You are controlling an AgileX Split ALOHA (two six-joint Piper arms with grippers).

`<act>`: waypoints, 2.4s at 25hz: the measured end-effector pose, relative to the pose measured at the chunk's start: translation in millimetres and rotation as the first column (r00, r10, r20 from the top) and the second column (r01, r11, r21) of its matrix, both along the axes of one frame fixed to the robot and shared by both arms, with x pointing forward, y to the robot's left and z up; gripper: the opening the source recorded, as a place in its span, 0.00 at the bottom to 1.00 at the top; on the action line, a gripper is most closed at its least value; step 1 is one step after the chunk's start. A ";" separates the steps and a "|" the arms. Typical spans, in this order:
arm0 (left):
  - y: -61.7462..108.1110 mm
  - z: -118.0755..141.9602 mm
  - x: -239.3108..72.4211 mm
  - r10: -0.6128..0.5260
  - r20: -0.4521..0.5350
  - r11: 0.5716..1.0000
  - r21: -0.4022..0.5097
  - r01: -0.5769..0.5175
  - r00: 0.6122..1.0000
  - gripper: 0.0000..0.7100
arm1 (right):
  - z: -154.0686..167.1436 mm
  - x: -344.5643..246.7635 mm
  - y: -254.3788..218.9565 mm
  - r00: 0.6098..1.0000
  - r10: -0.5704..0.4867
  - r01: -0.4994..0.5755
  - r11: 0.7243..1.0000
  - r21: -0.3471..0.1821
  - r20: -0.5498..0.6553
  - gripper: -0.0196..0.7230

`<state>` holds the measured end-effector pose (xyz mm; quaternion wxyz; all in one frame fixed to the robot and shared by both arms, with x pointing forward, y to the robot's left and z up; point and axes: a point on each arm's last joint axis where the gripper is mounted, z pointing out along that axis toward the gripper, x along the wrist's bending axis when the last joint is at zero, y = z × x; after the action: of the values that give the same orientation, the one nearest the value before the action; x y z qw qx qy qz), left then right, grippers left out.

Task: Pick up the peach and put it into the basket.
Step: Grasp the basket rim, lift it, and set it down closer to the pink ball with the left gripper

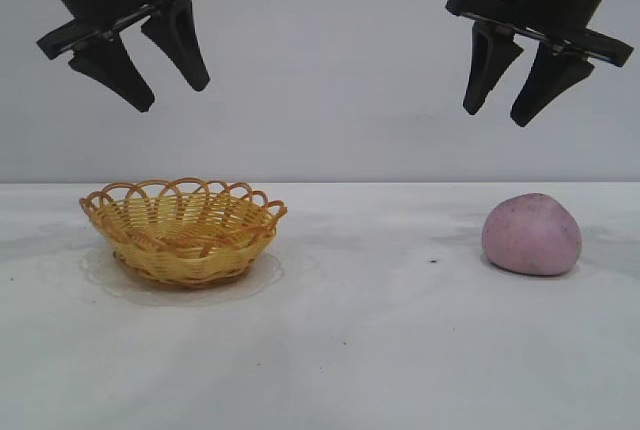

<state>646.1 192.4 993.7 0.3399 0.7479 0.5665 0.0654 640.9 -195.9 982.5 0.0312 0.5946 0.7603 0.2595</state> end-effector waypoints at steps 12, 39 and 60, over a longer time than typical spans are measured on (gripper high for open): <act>0.7 -1.6 -2.0 -0.027 -0.014 0.999 0.026 0.027 1.000 0.61 | 0.0 0.0 0.0 1.000 0.002 -0.002 1.000 -0.001 0.001 0.53; -12.4 -47.3 9.4 -0.358 -0.262 0.813 0.384 0.437 0.896 0.61 | -0.7 -1.9 0.1 1.000 0.015 -0.015 1.000 -0.005 -0.018 0.53; -14.9 -67.4 13.6 -0.298 -0.378 0.839 0.335 0.429 0.877 0.10 | -0.8 -2.1 0.1 0.999 0.037 -0.037 0.999 -0.013 -0.012 0.53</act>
<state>659.7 177.5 926.3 0.0888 0.8975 0.4319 -0.0027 638.8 -195.8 981.6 0.0259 0.5818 0.7731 0.2513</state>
